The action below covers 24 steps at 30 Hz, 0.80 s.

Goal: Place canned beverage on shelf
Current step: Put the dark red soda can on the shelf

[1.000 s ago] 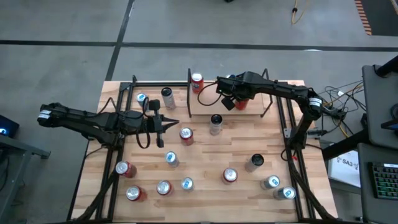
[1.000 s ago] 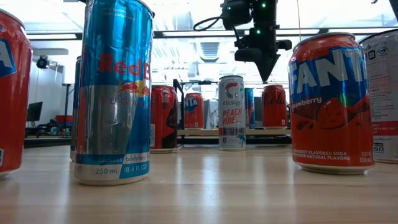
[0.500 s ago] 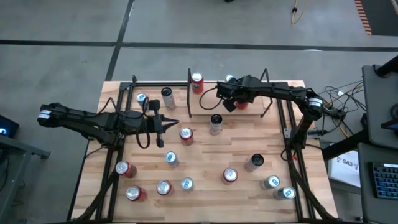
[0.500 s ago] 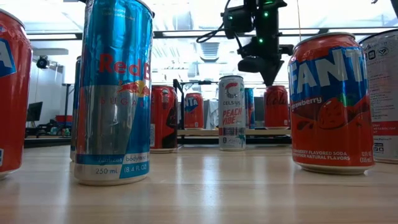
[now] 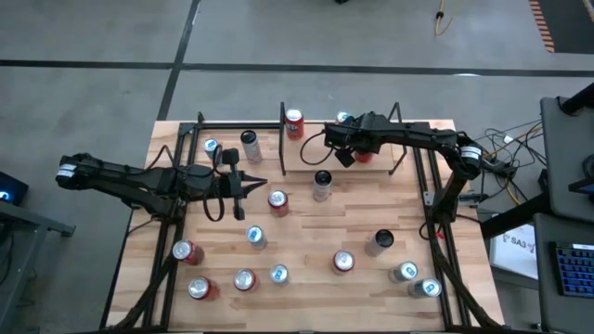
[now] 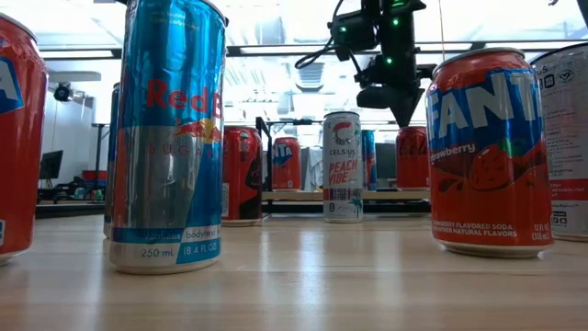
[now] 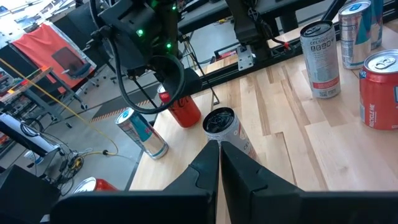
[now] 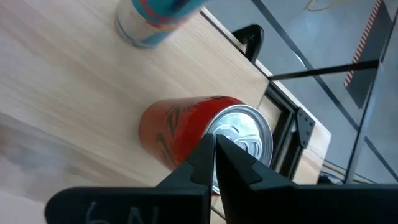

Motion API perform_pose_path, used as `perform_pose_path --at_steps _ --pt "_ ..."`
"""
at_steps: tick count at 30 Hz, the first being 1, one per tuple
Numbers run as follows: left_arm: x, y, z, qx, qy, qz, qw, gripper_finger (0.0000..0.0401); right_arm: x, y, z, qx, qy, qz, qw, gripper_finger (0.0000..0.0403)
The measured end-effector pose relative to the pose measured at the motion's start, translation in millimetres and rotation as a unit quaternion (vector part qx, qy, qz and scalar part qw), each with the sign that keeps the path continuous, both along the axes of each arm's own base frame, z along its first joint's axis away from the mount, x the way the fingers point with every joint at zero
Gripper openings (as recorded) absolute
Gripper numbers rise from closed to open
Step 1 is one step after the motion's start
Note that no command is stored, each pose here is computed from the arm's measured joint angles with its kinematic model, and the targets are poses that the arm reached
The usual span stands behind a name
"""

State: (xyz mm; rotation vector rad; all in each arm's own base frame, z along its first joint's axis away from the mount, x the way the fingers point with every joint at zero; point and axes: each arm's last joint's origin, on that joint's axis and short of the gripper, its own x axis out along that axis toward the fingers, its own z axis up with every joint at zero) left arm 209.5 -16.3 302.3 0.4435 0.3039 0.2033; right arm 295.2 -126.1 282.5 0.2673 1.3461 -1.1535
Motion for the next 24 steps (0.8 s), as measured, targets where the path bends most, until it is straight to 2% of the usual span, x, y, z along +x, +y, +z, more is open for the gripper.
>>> perform_pose_path --at_steps 14,19,24 --pt "-0.1 0.1 0.1 0.0 0.0 0.0 1.0 0.0 -5.7 2.6 4.4 0.012 0.009 -0.011 1.0 0.0009" --pt "0.0 0.1 0.0 0.0 0.0 0.0 1.0 0.0 -3.1 3.0 18.1 0.014 -0.023 -0.011 1.0 0.0009" --pt "-0.1 0.1 0.0 0.0 0.0 0.0 1.0 0.0 -0.4 4.4 29.3 0.045 -0.063 -0.01 0.997 0.0009"
